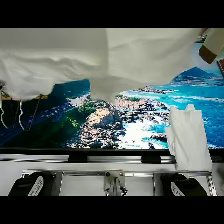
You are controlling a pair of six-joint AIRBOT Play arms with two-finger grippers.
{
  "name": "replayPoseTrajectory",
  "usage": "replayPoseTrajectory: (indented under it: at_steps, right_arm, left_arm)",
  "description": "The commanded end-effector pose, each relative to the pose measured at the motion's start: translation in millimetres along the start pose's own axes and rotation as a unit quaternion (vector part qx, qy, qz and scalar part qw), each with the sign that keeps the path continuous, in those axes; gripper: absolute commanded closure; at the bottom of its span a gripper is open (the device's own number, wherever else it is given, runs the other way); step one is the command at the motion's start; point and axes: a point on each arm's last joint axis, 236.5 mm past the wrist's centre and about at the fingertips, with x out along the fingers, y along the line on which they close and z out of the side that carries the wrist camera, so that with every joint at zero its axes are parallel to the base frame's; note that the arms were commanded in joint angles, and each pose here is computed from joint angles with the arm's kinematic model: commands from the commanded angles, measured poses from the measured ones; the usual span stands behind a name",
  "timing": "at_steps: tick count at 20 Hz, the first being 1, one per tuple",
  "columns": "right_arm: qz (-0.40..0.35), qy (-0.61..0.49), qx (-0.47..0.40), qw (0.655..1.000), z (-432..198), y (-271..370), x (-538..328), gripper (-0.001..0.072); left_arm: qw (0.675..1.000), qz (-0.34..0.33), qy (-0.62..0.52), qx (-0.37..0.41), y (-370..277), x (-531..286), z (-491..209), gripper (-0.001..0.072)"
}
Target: Fold the shirts.
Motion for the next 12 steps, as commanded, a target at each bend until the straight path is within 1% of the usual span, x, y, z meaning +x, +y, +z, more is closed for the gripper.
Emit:
replayPoseTrajectory:
  at_steps: [1,3,5,8,10,12]
  right_arm:
    - [-0.021,-0.115,0.001,0.993,74,25,-101,0.0647]
    - [-0.058,-0.097,-0.003,0.994,67,14,-118,0.0647]
    - [-0.094,-0.047,-0.007,0.994,43,-2,-119,0.0647]
    - [-0.133,0.087,-0.013,0.987,-20,-30,-99,0.0647]
    - [-0.152,0.204,-0.005,0.967,-78,-52,-79,0.0647]
    - [-0.162,0.338,0.012,0.927,-148,-72,-58,0.0647]
  left_arm:
    - [1.000,-0.012,-0.002,-0.013,-35,-58,27,0.0683]
    - [0.998,0.006,0.059,-0.017,-27,-61,-2,0.0683]
    - [0.994,0.020,0.108,-0.011,-18,-60,-27,0.0682]
    - [0.980,0.042,0.195,-0.013,2,-52,-79,0.0681]
    - [0.960,0.062,0.271,-0.023,23,-44,-131,0.0681]
    - [0.935,0.069,0.345,-0.048,40,-33,-192,0.0681]
